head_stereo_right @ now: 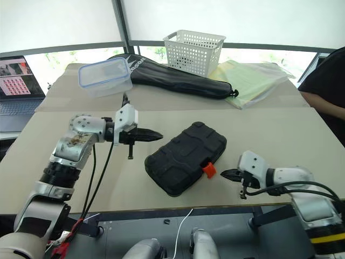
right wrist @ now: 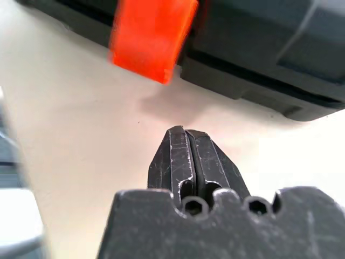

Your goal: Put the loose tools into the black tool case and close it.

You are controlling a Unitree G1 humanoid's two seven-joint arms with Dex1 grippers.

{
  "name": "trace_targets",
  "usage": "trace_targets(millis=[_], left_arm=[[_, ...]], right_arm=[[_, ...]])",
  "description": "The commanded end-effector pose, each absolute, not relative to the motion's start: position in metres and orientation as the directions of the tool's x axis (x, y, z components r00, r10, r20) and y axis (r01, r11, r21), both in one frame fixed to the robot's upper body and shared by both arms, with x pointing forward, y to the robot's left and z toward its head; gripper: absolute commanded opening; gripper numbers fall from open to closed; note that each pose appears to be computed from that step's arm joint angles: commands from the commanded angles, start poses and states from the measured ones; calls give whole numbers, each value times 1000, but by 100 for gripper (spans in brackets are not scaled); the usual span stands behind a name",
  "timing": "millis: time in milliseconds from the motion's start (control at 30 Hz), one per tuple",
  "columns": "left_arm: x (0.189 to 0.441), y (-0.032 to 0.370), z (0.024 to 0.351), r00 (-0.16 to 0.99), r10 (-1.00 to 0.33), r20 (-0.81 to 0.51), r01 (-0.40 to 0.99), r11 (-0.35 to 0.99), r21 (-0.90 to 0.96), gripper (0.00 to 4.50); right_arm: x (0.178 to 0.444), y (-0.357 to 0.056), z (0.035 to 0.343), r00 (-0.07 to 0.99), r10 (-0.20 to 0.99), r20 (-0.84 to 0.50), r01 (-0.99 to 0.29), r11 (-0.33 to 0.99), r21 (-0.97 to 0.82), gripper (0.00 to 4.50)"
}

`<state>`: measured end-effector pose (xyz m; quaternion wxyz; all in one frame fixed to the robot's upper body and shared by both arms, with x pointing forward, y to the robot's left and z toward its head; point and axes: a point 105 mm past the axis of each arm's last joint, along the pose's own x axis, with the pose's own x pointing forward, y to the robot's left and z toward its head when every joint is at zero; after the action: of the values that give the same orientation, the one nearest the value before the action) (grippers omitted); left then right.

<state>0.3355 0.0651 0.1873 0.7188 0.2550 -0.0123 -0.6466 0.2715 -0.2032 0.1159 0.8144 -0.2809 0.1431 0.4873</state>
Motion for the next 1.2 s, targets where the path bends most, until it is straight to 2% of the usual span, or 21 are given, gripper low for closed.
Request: trace_targets(millis=[33, 100, 200, 733, 867, 1067, 1200], left_arm=[[327, 48, 138, 99, -860, -501, 902, -135, 410, 4], [329, 48, 115, 109, -804, -585, 865, -213, 455, 4], [335, 51, 98, 138, -755, -641, 828, -267, 493, 4], [339, 40, 111, 135, -812, -567, 813, -236, 532, 4], [339, 39, 115, 140, -821, -554, 811, -225, 540, 4], [341, 39, 117, 151, -823, -548, 808, -216, 547, 4], [341, 36, 118, 152, -828, -539, 807, -211, 552, 4]], right_arm=[[266, -194, 132, 482, 742, -466, -873, 356, -334, 0], [266, -189, 130, 479, 746, -463, -873, 353, -335, 0], [271, -181, 127, 483, 747, -457, -870, 349, -349, 0], [304, -158, 101, 526, 724, -447, -847, 396, -355, 0], [290, -166, 117, 491, 745, -452, -868, 376, -324, 0], [251, -166, 154, 331, 855, -398, -943, 296, -150, 0], [264, -161, 170, 394, 858, -331, -919, 359, -164, 0]])
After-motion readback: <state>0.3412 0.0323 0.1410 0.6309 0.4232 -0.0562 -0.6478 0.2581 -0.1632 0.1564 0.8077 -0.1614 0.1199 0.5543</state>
